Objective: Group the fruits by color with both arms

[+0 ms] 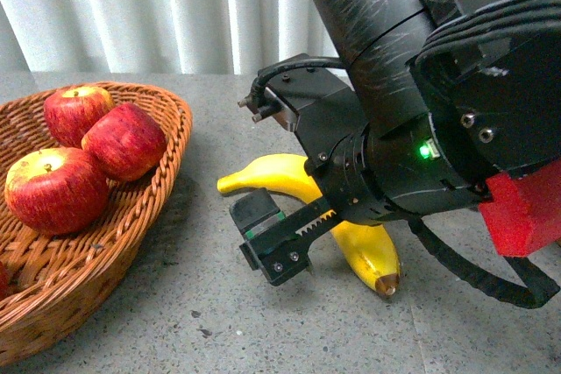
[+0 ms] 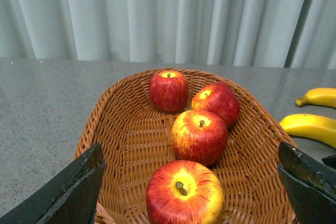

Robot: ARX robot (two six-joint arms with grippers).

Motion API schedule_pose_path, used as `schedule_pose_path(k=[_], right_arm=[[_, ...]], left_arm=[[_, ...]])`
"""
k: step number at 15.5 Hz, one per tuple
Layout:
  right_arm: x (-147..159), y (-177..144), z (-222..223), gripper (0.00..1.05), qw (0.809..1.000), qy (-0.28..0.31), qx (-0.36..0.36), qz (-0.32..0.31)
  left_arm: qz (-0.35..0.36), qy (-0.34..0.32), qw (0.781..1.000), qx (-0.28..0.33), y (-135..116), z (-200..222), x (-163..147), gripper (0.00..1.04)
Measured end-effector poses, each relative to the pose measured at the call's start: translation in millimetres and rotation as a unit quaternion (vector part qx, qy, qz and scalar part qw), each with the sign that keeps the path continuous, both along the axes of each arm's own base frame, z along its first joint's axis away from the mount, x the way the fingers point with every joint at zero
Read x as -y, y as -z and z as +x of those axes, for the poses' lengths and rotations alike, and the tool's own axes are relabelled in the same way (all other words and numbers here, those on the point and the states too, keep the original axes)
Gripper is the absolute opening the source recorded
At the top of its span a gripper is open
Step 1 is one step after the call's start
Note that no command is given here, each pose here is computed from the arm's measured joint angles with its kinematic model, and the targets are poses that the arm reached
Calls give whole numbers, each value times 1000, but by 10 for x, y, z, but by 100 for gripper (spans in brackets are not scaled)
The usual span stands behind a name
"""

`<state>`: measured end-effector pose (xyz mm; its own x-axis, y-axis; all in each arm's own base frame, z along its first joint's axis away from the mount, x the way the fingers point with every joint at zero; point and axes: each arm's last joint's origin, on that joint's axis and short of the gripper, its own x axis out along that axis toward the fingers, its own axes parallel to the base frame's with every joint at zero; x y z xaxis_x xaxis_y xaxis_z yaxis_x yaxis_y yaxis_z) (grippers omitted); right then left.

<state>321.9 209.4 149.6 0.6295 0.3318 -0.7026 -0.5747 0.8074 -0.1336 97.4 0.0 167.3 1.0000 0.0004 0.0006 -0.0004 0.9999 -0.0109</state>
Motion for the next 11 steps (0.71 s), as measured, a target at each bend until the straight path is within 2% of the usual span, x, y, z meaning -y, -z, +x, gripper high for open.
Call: schedule_pose_path(k=[1,2,3,4,8,11], right_arm=[[-32,55,74,98,1000,11,0,-6],[-21,68,98,92,1000,20,1,-1],[-21,84,100,59,1000,21,3,-1],[35,76,140,37,1000,29,5,5],[283,-270,273,36,994,62,47,82],[566,-682,325,36,977,77,105,170]], left_arm=[[0,0,1000,0,0,0,0,98],[0,0,1000,0,0,0,0,98],[0,0,1000,0,0,0,0,98],[0,0,1000,0,0,0,0,98],[0,0,1000,0,0,0,0,98],[0,0,1000,0,0,0,0,98]])
